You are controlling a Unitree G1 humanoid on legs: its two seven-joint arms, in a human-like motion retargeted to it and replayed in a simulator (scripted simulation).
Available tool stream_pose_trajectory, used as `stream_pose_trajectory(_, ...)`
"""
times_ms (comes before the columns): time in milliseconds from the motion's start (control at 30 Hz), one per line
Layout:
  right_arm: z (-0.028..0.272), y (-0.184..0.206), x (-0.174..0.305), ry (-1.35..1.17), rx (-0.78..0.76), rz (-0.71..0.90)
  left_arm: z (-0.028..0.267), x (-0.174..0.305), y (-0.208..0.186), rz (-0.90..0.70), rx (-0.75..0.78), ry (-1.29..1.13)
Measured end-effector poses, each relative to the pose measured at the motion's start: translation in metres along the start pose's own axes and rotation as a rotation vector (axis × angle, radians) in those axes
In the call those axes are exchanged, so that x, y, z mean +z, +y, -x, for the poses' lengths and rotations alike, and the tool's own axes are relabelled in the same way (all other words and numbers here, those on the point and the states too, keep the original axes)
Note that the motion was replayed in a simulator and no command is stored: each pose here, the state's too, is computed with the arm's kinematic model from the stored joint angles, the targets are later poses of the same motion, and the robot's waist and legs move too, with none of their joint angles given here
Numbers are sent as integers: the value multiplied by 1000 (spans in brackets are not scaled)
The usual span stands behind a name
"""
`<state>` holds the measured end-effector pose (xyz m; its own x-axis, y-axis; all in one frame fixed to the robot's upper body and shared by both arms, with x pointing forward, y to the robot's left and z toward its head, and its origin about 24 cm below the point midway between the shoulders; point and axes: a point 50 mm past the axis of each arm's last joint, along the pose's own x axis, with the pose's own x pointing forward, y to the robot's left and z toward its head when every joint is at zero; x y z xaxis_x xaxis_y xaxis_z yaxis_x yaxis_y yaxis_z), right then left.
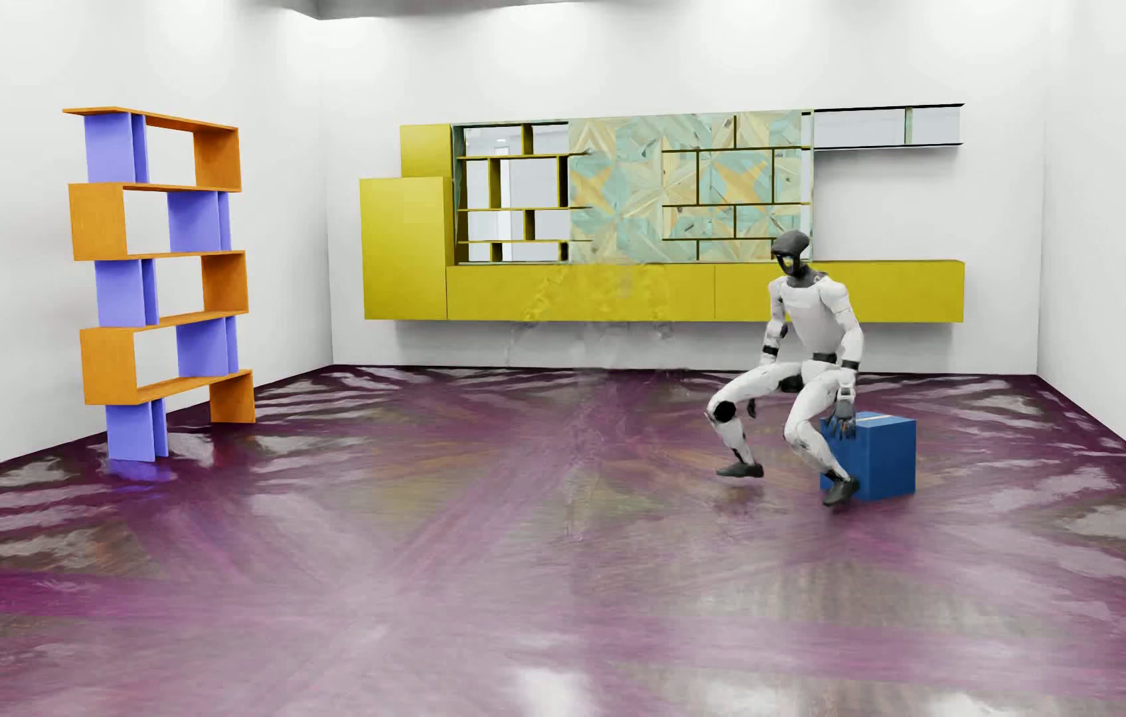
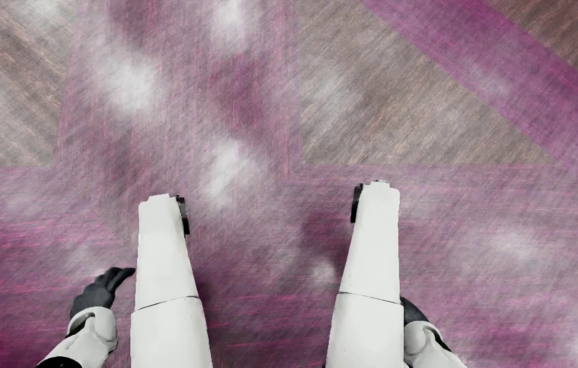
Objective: Get off of the dark blue box
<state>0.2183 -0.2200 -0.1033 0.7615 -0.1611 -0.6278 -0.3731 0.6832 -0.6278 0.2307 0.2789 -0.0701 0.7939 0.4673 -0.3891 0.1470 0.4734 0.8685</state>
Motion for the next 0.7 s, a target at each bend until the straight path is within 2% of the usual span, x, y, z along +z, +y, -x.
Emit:
stream_pose_trajectory(100,2,14,-7,79,-39,-163,4,0,-17,7,-70,38)
stream_pose_trajectory(200,2,7,-13,87,-62,-131,9,-4,-27,-3,-76,76)
stream_pose_trajectory(300,3,9,-9,48,-31,-33,12,-6,-34,-15,-102,71)
stream_pose_trajectory(533,1,11,-2,34,-6,-38,11,-18,-26,3,-93,88)
stream_pose_trajectory(700,-2,-2,4,-9,-24,-27,12,-18,-25,39,-78,88)
